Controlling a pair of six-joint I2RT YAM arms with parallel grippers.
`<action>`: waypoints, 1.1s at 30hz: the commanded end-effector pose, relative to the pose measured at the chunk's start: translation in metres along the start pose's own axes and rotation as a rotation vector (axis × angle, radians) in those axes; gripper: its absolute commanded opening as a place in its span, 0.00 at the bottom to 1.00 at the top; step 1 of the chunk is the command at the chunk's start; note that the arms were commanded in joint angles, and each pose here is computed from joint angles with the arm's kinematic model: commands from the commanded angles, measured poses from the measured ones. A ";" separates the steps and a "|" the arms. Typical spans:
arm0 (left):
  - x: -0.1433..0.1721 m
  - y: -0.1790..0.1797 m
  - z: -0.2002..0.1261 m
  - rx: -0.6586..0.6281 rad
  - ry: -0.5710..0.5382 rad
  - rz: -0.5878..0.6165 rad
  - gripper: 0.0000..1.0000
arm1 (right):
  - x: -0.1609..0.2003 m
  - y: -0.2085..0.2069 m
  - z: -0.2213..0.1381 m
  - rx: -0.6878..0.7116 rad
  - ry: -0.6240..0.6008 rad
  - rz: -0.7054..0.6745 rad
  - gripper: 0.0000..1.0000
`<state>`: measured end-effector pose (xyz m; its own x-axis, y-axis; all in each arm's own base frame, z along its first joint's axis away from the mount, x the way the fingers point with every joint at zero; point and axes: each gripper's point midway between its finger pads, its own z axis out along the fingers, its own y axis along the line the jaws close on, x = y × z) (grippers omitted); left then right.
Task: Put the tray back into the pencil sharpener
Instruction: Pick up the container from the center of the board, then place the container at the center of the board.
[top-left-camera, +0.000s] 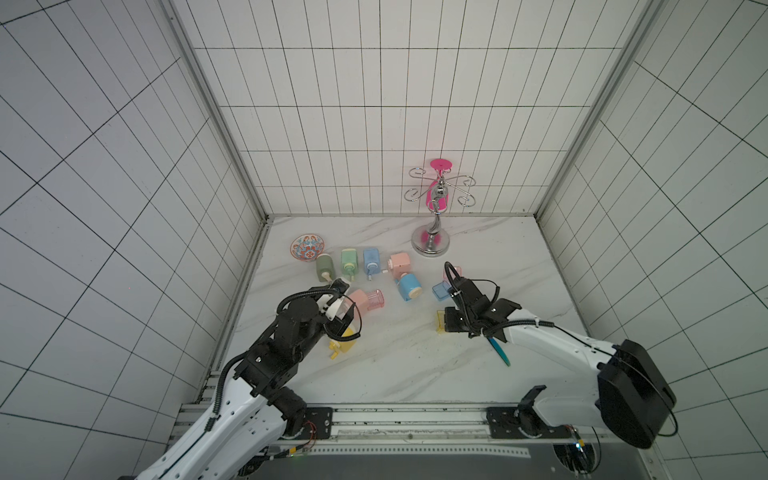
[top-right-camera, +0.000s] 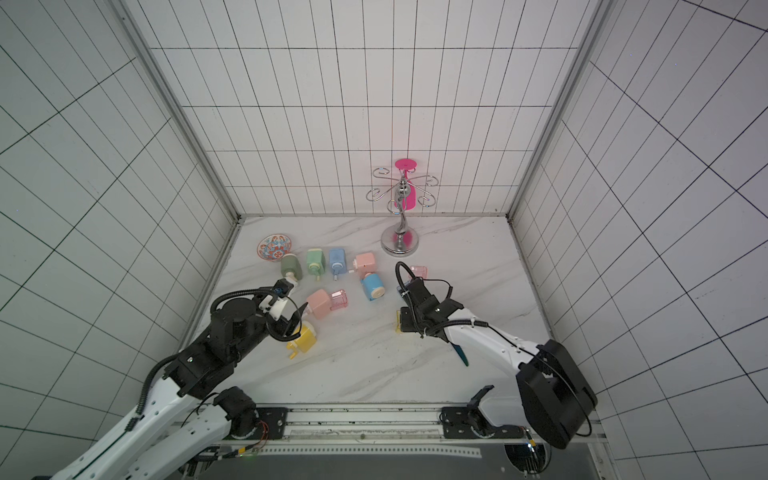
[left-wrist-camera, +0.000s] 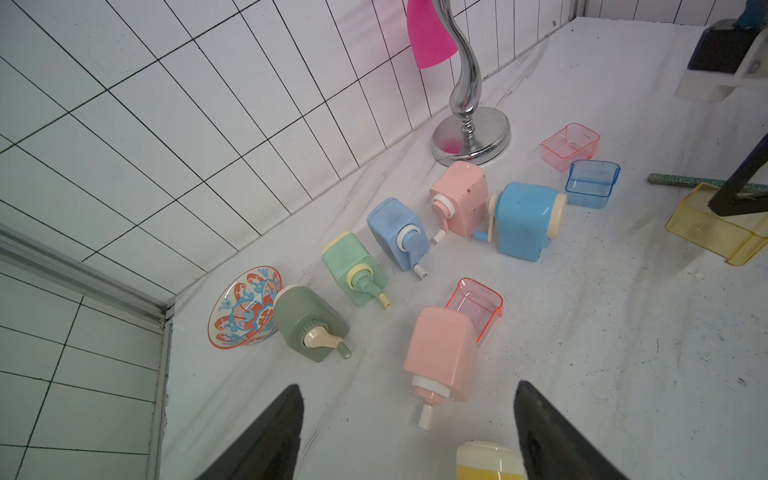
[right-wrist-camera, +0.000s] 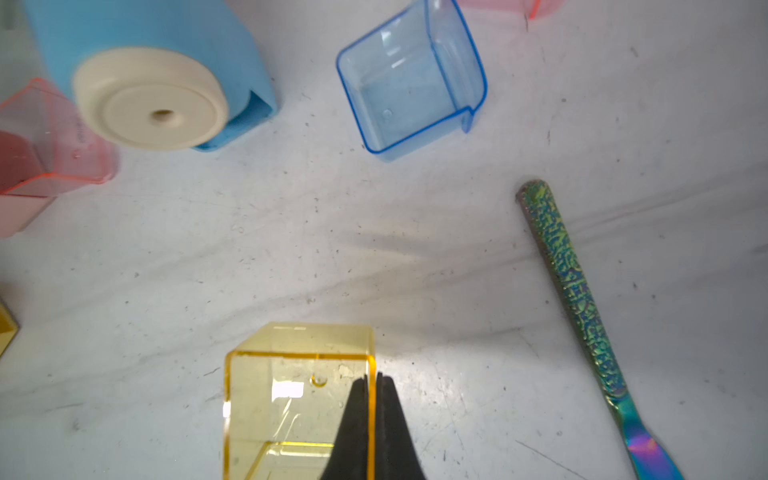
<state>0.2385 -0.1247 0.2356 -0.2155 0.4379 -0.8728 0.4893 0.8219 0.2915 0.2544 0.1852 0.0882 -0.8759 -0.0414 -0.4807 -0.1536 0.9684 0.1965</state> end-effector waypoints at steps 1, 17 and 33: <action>-0.002 -0.003 -0.010 0.026 -0.017 0.005 0.81 | -0.011 0.017 -0.025 -0.061 -0.021 -0.125 0.00; -0.003 -0.005 -0.022 0.036 -0.078 -0.005 0.81 | -0.028 0.090 -0.043 -0.349 -0.059 -0.885 0.00; -0.002 -0.002 -0.023 0.023 -0.056 0.032 0.81 | 0.032 0.104 0.006 -0.496 0.135 -1.437 0.00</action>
<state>0.2191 -0.1201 0.2410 -0.1645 0.4228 -0.8912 0.5141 0.8078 0.2884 0.2119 0.2775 0.0854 -0.0071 -0.9013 -0.4331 -0.9977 0.0352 -0.0570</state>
